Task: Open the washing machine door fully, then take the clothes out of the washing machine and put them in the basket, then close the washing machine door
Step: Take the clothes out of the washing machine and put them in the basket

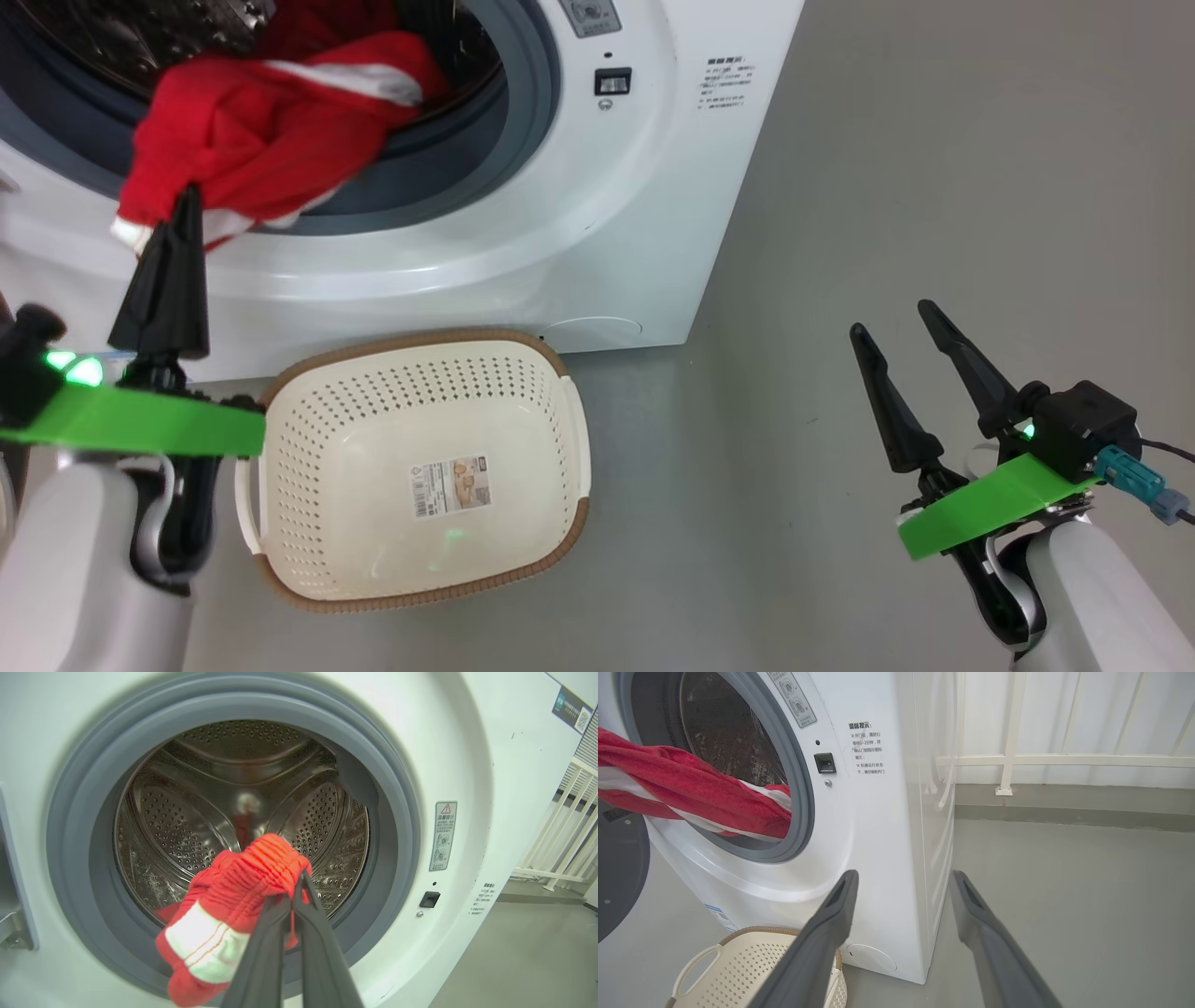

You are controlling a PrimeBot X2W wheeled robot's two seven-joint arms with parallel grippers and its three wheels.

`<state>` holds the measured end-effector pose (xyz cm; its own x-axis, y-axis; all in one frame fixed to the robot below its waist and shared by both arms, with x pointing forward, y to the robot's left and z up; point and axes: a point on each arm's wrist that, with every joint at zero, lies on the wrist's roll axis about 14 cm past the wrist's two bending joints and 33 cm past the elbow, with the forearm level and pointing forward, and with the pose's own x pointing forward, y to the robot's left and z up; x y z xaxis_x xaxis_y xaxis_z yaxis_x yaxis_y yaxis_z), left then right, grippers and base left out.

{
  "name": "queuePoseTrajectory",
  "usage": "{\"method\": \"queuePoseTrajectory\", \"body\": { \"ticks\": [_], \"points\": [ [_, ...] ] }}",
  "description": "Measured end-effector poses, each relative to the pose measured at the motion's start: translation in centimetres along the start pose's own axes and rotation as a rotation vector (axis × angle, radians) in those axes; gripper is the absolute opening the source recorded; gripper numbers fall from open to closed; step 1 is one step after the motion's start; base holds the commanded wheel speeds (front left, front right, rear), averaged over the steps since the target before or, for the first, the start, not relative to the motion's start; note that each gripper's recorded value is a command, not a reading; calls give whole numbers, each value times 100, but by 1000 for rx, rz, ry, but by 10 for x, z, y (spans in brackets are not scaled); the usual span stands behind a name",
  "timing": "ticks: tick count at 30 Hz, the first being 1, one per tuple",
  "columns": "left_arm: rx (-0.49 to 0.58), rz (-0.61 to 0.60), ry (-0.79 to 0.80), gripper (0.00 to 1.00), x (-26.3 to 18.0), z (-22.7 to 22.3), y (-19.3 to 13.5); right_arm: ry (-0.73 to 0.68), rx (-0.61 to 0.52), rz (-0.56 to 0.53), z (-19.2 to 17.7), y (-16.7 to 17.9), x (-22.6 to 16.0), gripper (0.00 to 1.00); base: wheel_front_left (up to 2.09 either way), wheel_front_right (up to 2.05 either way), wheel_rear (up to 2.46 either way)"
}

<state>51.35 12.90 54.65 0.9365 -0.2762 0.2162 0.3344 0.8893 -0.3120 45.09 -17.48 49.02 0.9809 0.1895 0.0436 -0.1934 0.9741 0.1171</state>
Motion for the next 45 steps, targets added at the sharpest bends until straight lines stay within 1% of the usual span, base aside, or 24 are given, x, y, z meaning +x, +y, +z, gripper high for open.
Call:
{"method": "queuePoseTrajectory", "body": {
  "ticks": [8,14,17,22,24,26,31,38,45],
  "points": [
    [6,-10,-94,0,-26,27,-11,-15,-2,6,5,2,2,100,0,0,0],
    [14,-3,-99,0,-37,28,-14,-10,-1,5,3,1,3,100,0,0,0],
    [6,3,-68,0,-42,18,-13,-7,0,5,1,1,3,100,0,0,0],
    [-28,39,51,0,-49,-24,-6,6,2,4,-4,0,3,100,0,0,0],
    [-29,46,127,0,-55,-49,-4,12,4,3,-7,0,3,100,0,0,0],
    [-53,64,197,0,-61,-74,-2,17,7,0,-9,0,4,100,0,0,0],
    [-57,90,358,0,-72,-127,5,36,17,-10,-18,-3,5,100,0,0,0],
    [-63,109,510,0,-74,-178,12,41,20,-24,-23,-8,10,100,0,0,0],
    [-43,101,693,0,-95,-228,13,54,26,-41,-30,-13,12,100,0,0,0]
  ]
}}
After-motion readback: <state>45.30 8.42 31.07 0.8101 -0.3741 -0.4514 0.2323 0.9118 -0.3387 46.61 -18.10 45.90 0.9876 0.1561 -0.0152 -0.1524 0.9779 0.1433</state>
